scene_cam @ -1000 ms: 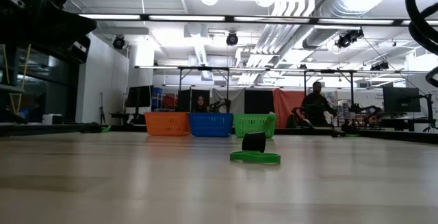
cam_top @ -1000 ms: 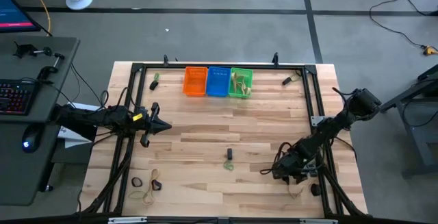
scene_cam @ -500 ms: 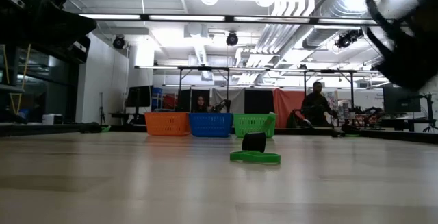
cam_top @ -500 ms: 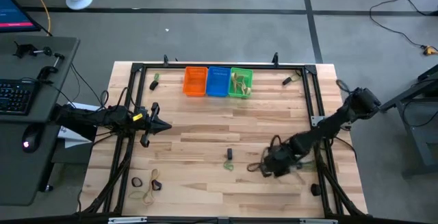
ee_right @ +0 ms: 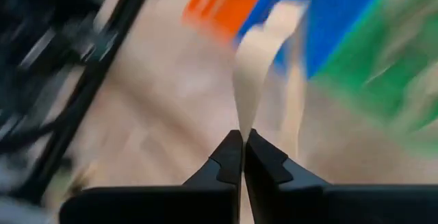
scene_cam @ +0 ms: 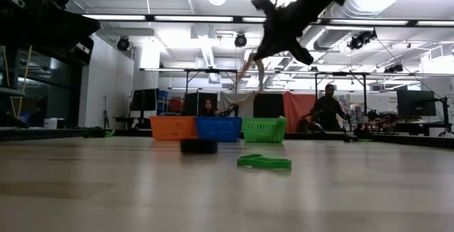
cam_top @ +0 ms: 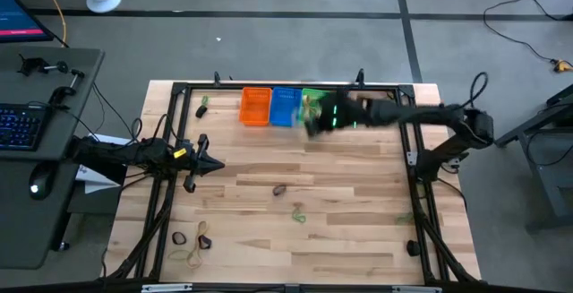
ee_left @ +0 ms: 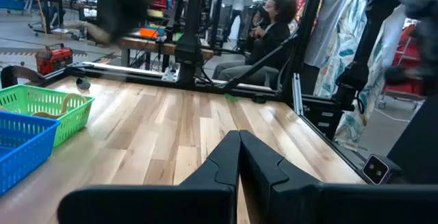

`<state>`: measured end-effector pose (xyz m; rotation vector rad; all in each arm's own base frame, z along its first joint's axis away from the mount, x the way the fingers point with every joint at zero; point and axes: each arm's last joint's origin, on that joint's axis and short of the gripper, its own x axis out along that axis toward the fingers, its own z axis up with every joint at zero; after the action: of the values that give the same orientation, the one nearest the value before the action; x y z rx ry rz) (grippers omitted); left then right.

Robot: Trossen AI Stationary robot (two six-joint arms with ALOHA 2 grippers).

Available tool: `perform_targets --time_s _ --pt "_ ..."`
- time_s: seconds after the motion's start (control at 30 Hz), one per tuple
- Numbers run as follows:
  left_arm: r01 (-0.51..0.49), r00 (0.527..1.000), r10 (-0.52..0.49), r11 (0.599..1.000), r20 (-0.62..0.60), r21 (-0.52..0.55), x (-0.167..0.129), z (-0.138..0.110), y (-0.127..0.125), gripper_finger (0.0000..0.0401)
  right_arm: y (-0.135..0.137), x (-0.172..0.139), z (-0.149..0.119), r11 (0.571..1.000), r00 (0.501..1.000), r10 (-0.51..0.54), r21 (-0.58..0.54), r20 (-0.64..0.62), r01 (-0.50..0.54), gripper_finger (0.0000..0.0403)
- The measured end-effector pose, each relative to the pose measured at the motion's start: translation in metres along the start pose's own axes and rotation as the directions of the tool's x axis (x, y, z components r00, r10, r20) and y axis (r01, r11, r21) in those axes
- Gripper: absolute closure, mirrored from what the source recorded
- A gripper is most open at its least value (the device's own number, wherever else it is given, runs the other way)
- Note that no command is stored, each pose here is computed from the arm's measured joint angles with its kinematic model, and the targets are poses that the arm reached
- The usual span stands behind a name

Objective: Sort rubber bands into baskets
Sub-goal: Put the brown rubber band into the green bin

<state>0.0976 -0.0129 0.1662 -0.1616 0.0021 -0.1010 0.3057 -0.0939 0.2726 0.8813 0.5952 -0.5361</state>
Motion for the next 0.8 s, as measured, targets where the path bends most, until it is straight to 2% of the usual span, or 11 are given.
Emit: perform_targets --time_s 0.13,0.27,0.4,0.53,0.8 --pt "0.000 1.000 0.000 1.000 0.000 0.000 0.000 0.000 0.000 0.0400 -0.043 -0.007 0.041 0.997 0.994 -0.077 0.029 0.083 0.075 0.0403" --pt "0.000 1.000 0.000 1.000 0.000 0.000 0.000 0.000 0.000 0.0400 -0.067 -0.012 0.056 0.995 0.992 -0.090 0.058 0.088 0.086 0.0403" --pt "0.000 1.000 0.000 1.000 -0.001 0.000 0.000 0.000 0.000 0.0400 -0.066 -0.004 0.059 0.998 0.995 -0.043 0.041 0.087 0.039 0.0403" --pt "0.000 1.000 0.000 1.000 0.000 0.000 0.000 0.000 0.000 0.0400 -0.062 0.016 0.060 0.999 0.995 0.019 0.026 0.101 -0.021 0.0403" --pt "0.000 1.000 0.000 1.000 0.000 0.000 0.000 0.000 0.000 0.0400 -0.079 0.051 0.055 0.994 0.997 -0.064 0.086 0.047 0.060 0.0403"
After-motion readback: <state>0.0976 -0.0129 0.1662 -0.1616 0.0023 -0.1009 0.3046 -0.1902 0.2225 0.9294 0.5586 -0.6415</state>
